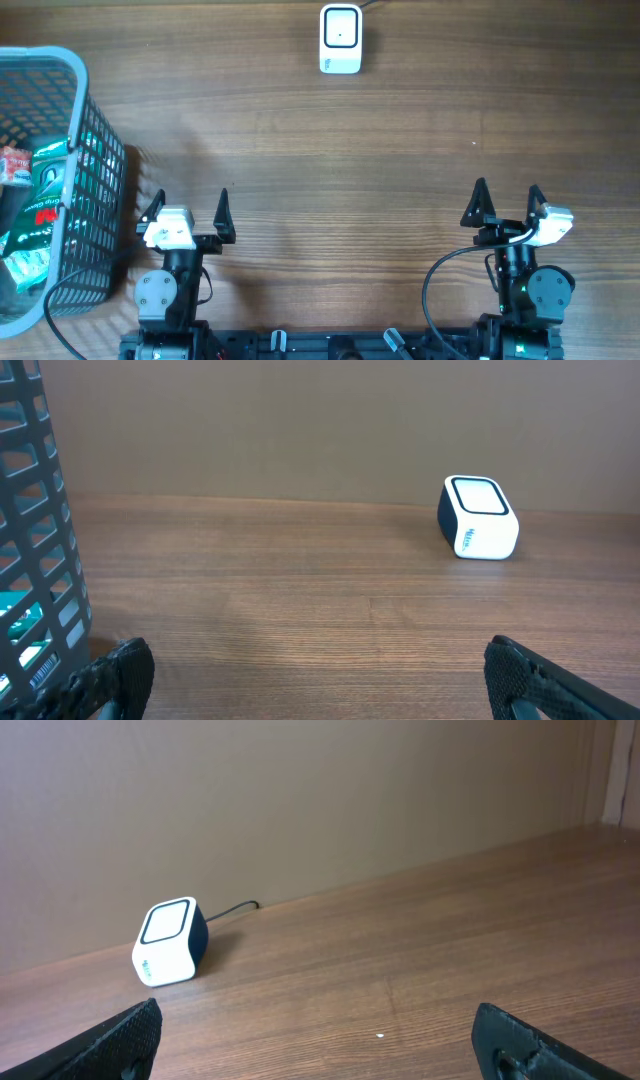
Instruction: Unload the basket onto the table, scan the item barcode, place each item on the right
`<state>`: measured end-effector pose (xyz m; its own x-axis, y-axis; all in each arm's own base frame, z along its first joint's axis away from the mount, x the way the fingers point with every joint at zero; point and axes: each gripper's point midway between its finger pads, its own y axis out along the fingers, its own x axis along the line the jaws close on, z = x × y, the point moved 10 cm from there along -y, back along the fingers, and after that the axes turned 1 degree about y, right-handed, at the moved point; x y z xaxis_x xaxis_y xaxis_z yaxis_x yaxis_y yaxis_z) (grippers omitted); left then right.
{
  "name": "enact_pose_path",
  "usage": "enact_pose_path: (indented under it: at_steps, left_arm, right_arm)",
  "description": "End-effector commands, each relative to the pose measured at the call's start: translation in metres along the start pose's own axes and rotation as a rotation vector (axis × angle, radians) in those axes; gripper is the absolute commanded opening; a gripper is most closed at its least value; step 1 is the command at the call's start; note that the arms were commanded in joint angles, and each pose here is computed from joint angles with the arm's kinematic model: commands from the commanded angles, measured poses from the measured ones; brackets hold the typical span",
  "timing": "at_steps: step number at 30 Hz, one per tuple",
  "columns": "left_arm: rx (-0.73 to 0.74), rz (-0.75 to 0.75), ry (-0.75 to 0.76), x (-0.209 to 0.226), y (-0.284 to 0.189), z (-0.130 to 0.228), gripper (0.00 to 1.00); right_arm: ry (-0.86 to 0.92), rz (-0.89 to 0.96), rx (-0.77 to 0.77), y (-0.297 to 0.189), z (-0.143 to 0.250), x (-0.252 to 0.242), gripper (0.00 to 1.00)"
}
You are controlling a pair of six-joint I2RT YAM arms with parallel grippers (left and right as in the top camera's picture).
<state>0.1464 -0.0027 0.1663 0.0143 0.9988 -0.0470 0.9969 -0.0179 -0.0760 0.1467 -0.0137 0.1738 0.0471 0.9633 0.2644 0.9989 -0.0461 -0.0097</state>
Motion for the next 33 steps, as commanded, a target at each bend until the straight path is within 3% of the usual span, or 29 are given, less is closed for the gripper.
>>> enact_pose_path:
  at_steps: [1,33]
  left_arm:
    - [-0.001,0.000,0.012,0.0007,0.0003,0.0022,1.00]
    - [-0.002,0.000,0.018,0.0007,0.0003,0.0020,1.00]
  right_arm:
    - [0.013,0.001,-0.011,-0.0004,-0.0010,0.0008,1.00]
    - [0.015,0.008,0.012,0.0011,0.0019,-0.0001,1.00]
